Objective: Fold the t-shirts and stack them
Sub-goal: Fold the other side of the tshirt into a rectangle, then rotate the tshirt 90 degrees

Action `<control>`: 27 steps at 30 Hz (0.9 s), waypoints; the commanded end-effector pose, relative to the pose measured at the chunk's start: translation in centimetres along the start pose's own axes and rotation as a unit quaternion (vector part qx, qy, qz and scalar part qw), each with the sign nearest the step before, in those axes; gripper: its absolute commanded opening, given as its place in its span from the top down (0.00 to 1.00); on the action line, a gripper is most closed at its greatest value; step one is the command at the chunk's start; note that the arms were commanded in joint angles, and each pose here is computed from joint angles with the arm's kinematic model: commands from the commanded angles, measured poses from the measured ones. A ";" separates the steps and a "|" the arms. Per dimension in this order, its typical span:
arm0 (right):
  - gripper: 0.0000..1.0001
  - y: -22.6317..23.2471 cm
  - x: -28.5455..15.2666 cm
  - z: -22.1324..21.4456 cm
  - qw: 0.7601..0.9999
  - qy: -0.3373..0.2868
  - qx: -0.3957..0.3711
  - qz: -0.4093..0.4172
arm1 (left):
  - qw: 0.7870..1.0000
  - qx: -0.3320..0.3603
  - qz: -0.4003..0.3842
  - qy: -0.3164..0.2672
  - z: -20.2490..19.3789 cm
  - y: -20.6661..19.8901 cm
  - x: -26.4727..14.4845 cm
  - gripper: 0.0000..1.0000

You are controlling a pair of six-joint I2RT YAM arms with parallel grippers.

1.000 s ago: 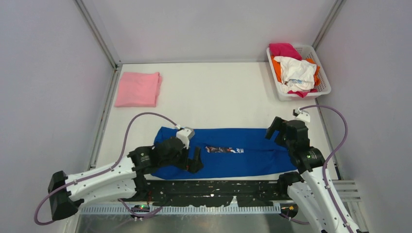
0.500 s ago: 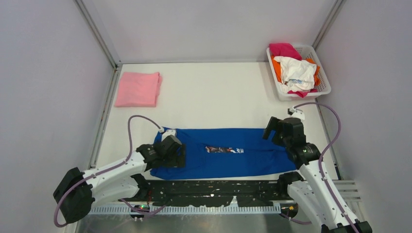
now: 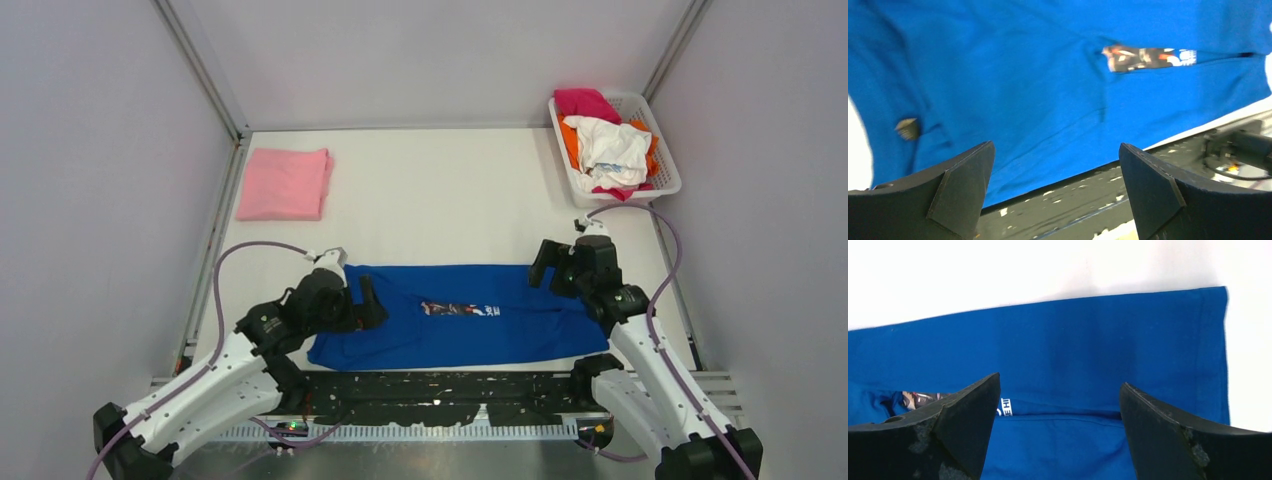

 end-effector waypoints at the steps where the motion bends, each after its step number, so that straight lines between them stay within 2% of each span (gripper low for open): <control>1: 0.05 1.7 0.9 -0.1 0.998 0.014 -0.018 0.051 | 0.993 -0.035 -0.108 -0.026 1.8 -4.3 1.6 0.00; 6: 0.05 3.1 2.8 -1.3 0.996 0.049 -0.022 0.073 | 0.993 -0.061 -0.098 0.020 1.4 -5.5 5.9 0.01; 9: 0.04 4.1 4.7 -2.0 0.993 0.071 -0.003 0.093 | 0.994 -0.090 -0.064 0.025 2.0 -4.2 9.1 0.01; 12: 0.05 5.1 6.2 -2.4 0.991 0.083 0.012 0.109 | 0.990 -0.130 -0.037 0.031 4.1 -2.7 12.1 0.01; 16: 0.05 4.5 8.2 -3.4 0.991 0.111 0.010 0.076 | 0.986 -0.159 0.000 0.054 7.5 -1.2 15.7 0.01; 21: 0.05 3.2 9.3 -5.9 0.984 0.172 -0.010 0.048 | 0.981 -0.186 -0.011 0.052 15.0 -1.8 20.8 0.01; 24: 0.05 3.8 8.4 -7.4 0.977 0.201 -0.027 0.067 | 0.982 -0.181 0.009 0.049 20.1 -3.0 23.7 0.01; 26: 0.05 5.0 7.5 -8.6 0.972 0.216 -0.041 0.089 | 0.981 -0.183 -0.043 0.047 23.9 -5.6 26.1 0.01; 27: 0.05 5.6 7.1 -9.0 0.968 0.224 -0.043 0.103 | 0.973 -0.206 -0.092 0.042 26.8 -7.9 26.4 0.01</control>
Point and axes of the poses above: each gripper's point midway between its finger pads, its own x axis out along the fingers, its own y axis along the line the jaws close on, z = x × y, the point moved 4 cm from there along -x, back along the fingers, and after that the axes turned 4 degrees about x, right-handed, at the moved point
